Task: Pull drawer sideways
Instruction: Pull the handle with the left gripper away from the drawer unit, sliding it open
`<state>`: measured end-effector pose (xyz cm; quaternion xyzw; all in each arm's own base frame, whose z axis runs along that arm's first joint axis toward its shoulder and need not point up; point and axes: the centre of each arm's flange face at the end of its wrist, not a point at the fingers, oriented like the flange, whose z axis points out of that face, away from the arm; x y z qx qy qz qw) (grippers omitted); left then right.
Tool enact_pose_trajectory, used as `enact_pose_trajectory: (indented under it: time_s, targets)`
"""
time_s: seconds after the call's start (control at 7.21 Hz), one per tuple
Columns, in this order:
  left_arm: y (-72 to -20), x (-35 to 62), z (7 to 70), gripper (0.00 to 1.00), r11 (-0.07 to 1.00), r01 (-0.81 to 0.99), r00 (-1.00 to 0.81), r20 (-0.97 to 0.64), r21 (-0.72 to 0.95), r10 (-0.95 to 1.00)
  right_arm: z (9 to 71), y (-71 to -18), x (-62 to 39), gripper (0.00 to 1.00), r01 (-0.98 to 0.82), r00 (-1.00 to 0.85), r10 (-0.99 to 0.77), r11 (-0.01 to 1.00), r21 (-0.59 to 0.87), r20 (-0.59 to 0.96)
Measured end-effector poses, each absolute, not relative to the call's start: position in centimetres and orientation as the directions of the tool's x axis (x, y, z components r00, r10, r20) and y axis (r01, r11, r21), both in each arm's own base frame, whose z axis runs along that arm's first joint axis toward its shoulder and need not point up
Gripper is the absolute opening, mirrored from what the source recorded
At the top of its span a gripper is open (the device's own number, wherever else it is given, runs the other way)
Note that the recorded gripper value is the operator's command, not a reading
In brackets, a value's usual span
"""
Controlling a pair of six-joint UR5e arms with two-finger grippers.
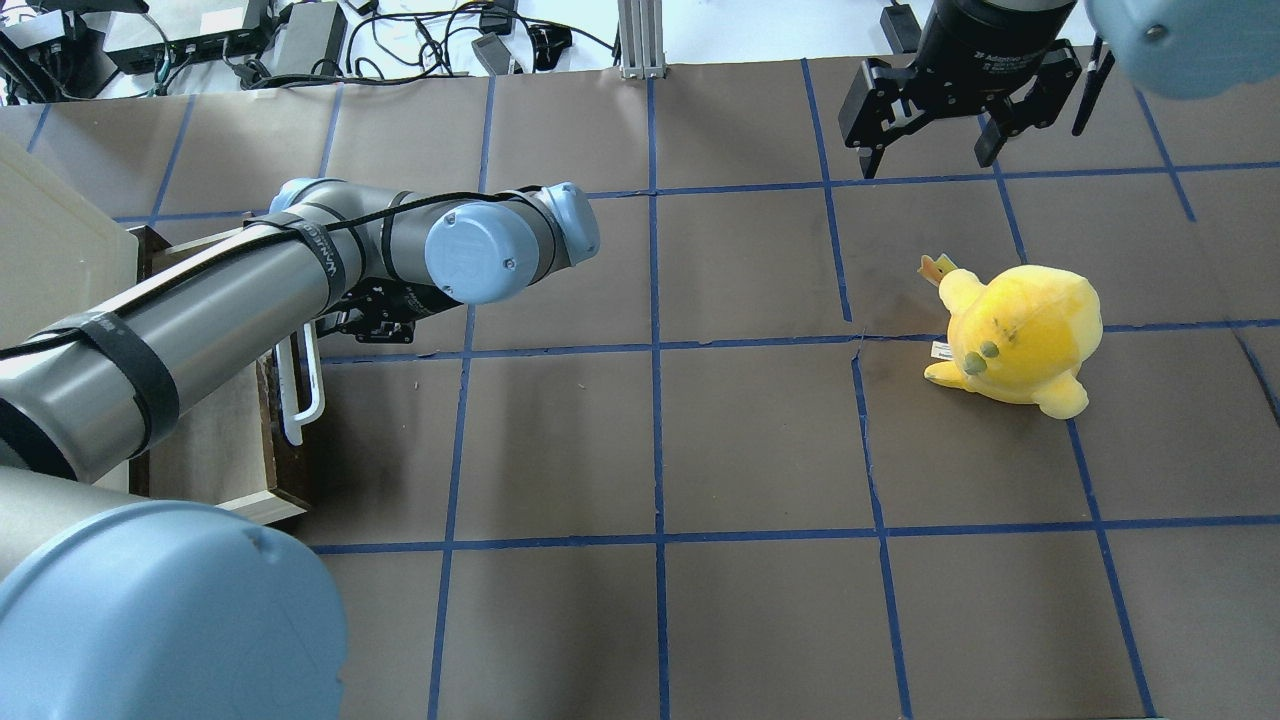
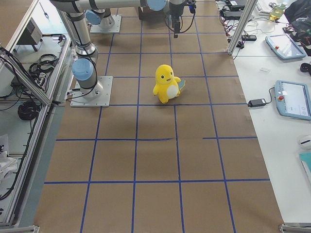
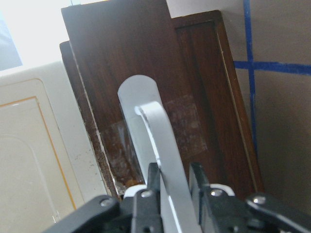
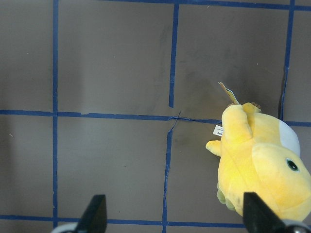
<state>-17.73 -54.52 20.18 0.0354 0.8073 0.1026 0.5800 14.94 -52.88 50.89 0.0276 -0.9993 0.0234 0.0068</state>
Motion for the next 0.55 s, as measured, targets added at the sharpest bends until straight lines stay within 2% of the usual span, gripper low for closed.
enact_pose_trajectory:
  time_s: [0.14,0.28,0.55]
  targets:
    - [-54.50,-17.96,20.19,0.81,0.978,-0.058,-0.325,-0.930,0.202,0.173,50.89,-52.88,14.94,1.00,-0.055,-0.998,-0.055,0.997,-0.046,0.015]
    - [-54.44,-18.07,20.14,1.00,0.978,-0.055,-0.325,-0.930,0.201,0.173,50.89,-52.88,14.94,1.00,-0.055,-0.998,-0.055,0.997,-0.046,0.015]
    - [-54.18,-18.02,19.87,1.00,0.977,-0.054,-0.321,-0.930,0.208,0.180,50.89,-52.88,14.94,1.00,-0.055,-0.998,-0.055,0.997,-0.046,0.015]
